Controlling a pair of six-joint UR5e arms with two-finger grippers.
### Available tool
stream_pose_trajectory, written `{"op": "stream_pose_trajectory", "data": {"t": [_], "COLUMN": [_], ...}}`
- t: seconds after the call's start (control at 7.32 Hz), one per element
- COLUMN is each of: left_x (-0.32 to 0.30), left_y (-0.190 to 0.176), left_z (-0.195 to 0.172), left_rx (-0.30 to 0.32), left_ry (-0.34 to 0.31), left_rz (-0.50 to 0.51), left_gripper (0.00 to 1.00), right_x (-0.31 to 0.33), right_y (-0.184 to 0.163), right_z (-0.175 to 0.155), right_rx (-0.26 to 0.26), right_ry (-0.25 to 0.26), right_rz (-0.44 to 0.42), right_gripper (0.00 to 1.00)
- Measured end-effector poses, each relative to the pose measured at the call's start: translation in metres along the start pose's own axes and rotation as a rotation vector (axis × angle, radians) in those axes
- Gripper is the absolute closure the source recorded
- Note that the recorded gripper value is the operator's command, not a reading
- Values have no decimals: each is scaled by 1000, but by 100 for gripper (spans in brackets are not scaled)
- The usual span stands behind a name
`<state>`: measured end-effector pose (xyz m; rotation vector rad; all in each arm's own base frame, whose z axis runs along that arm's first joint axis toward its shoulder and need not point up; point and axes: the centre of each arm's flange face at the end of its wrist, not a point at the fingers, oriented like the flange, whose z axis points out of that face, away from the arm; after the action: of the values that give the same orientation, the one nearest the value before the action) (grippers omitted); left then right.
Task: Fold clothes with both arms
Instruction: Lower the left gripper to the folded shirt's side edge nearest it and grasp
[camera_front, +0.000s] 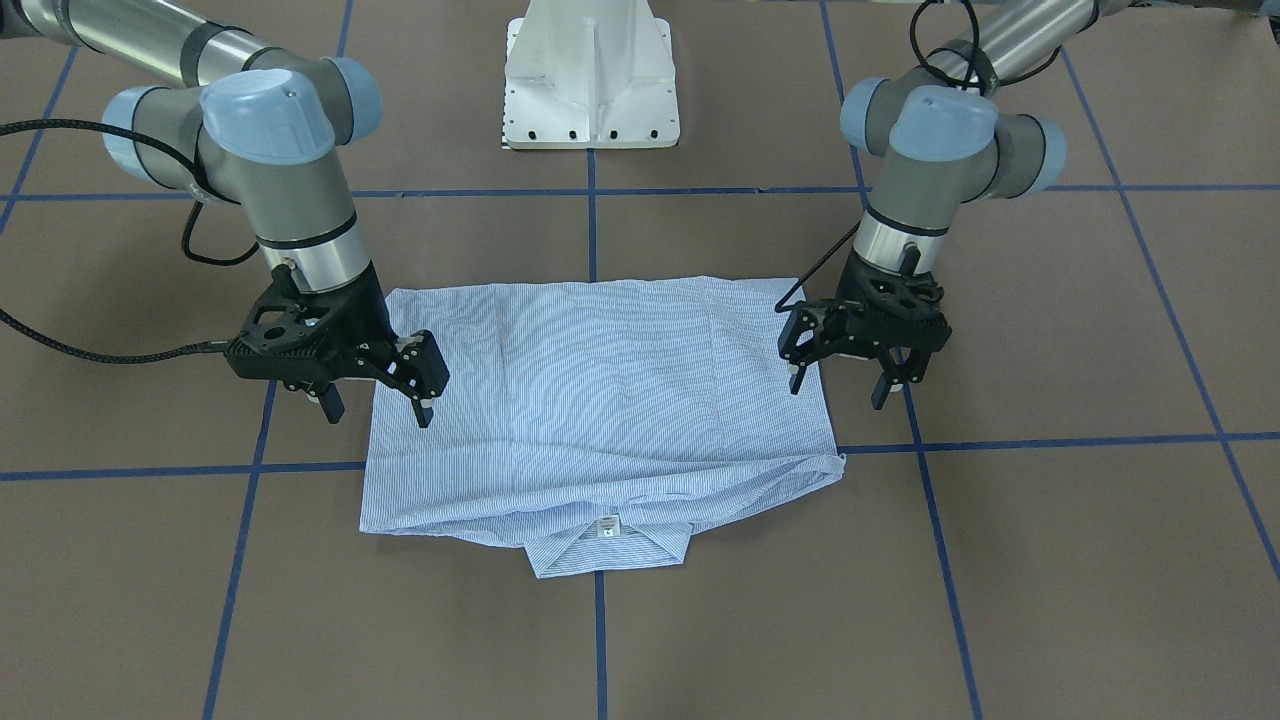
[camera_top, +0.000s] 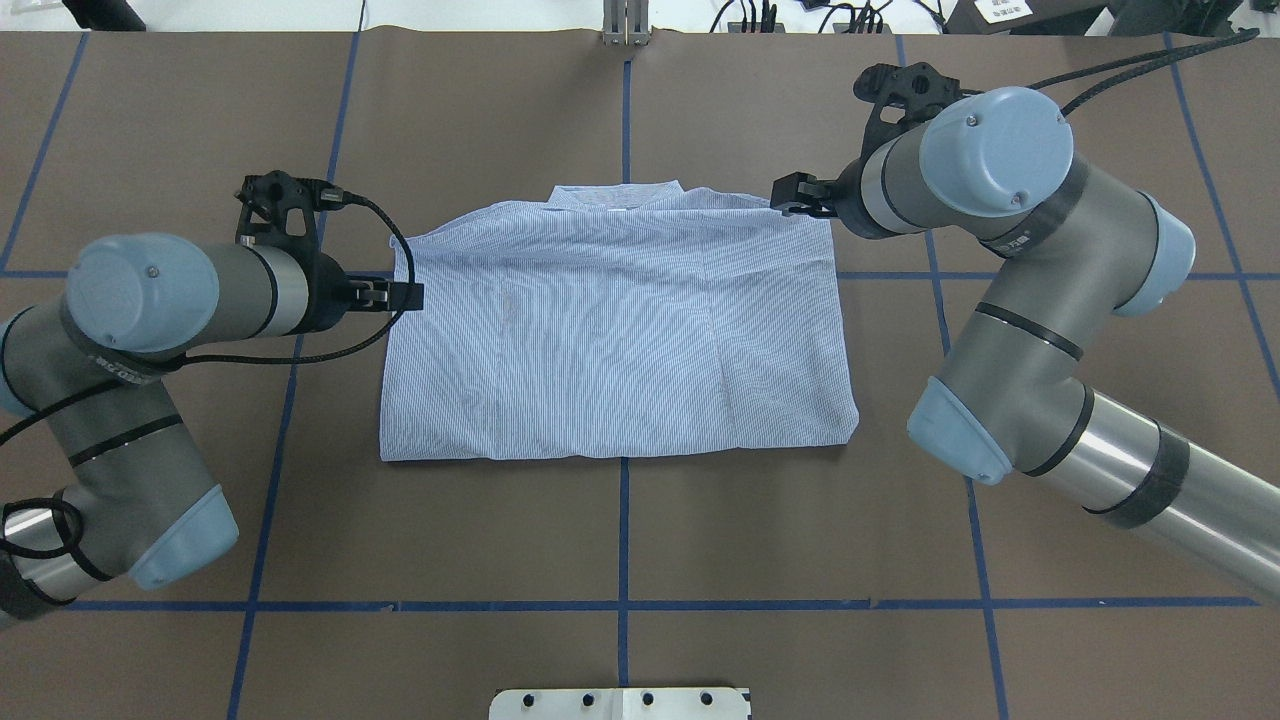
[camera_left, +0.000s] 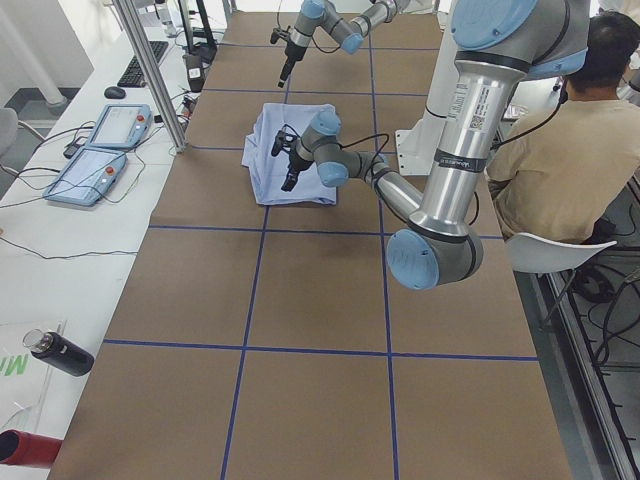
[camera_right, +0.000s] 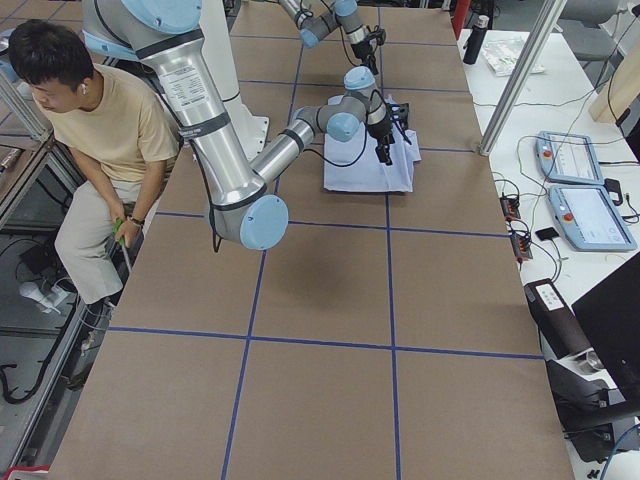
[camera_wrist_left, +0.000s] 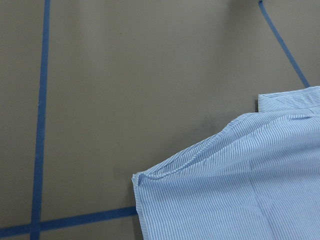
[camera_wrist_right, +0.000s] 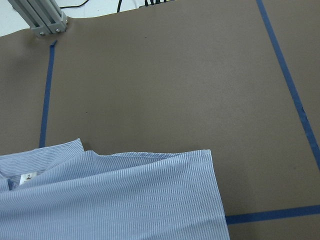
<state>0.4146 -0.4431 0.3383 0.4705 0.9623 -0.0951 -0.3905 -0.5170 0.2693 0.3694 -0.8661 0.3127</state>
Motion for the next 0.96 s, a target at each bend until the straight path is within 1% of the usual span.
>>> {"op": "stream_pose_trajectory", "data": {"t": [0.14, 0.27, 0.41, 0.55, 0.68, 0.82, 0.96], "left_x": [13, 16, 8, -2, -7, -7, -5], "left_y": [27, 50, 69, 81, 90, 99, 107], "left_z": [3, 6, 9, 11, 15, 19, 21], "left_rx": [-36, -61, -80, -91, -102, -114, -125], "left_ry": [27, 53, 64, 63, 59, 57, 58], "left_rz": [-44, -67, -75, -77, -75, -70, -63], "left_gripper": [0, 0, 0, 3, 14, 29, 42], "right_x": [1, 1, 1, 1, 1, 1, 1], "right_y": [1, 2, 2, 2, 2, 2, 2], "right_z": [-2, -2, -2, -2, -3, -3, -3], "right_rx": [0, -1, -1, 0, 0, 1, 1], "right_ry": [-2, -3, -3, -4, -4, -4, -4], "right_rz": [-1, -2, -2, -2, -2, -2, -3], "right_gripper": [0, 0, 0, 0, 0, 0, 0]}}
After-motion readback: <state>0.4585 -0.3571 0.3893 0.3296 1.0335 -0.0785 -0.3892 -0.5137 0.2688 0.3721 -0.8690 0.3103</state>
